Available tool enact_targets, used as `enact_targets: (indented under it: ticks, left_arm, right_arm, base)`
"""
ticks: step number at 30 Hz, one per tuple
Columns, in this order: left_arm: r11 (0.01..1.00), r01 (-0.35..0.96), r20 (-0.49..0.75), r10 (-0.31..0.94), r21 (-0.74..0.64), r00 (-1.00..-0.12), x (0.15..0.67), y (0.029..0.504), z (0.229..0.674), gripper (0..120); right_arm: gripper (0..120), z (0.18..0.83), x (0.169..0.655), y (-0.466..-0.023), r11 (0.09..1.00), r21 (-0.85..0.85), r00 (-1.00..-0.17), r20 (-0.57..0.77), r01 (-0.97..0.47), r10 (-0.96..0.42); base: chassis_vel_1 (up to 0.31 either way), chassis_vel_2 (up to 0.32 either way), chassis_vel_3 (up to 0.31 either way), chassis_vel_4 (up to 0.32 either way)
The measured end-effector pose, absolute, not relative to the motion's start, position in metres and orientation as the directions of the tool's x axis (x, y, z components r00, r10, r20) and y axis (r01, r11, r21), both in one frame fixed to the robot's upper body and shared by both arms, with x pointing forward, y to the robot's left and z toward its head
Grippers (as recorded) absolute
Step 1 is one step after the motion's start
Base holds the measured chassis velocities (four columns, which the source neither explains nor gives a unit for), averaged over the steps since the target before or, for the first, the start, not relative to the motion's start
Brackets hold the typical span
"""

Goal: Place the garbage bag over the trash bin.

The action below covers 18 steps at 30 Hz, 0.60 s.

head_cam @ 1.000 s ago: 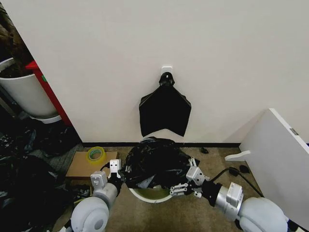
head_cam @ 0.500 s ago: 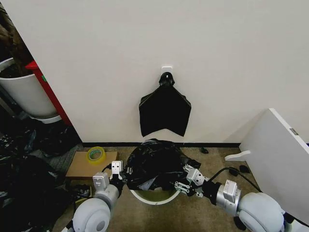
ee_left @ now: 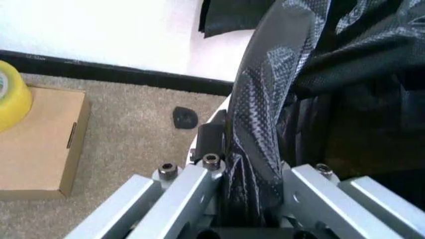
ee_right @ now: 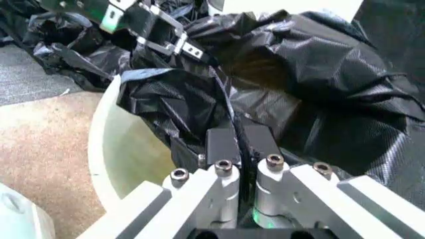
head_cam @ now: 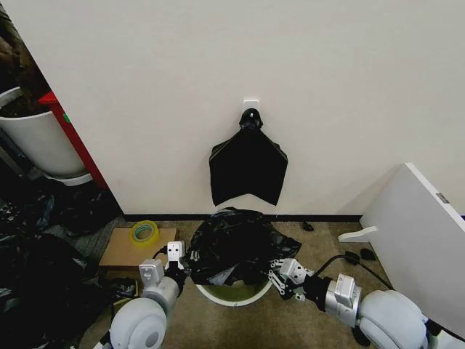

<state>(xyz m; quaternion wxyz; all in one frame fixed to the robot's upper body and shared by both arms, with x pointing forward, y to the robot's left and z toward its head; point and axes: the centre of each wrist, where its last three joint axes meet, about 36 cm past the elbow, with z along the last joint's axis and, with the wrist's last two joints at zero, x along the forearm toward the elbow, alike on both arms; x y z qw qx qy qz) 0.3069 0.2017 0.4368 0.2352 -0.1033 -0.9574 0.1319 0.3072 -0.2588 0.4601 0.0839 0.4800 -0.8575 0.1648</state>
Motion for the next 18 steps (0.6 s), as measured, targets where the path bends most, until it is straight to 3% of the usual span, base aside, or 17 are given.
enact_targets:
  ticks: [7, 10, 18]
  left_arm:
    - [0.933, 0.075, 0.451, 0.239, -0.352, -0.860, 0.316, 0.202, 0.440, 1]
    - [0.923, 0.047, 0.466, 0.237, -0.382, -0.853, 0.322, 0.205, 0.445, 1]
    - [0.915, 0.026, 0.482, 0.237, -0.404, -0.844, 0.326, 0.211, 0.454, 1]
  right_arm:
    - [0, 0.469, 0.288, -0.256, 0.393, -0.254, -0.452, 0.249, -0.884, -0.857]
    - [0, 0.458, 0.272, -0.259, 0.303, -0.298, -0.386, 0.275, -0.905, -0.881]
    - [0, 0.421, 0.266, -0.272, 0.214, -0.359, -0.347, 0.362, -0.908, -0.865]
  base:
    - [0.000, 0.000, 0.000, 0.000]
    - [0.000, 0.000, 0.000, 0.000]
    - [0.000, 0.000, 0.000, 0.000]
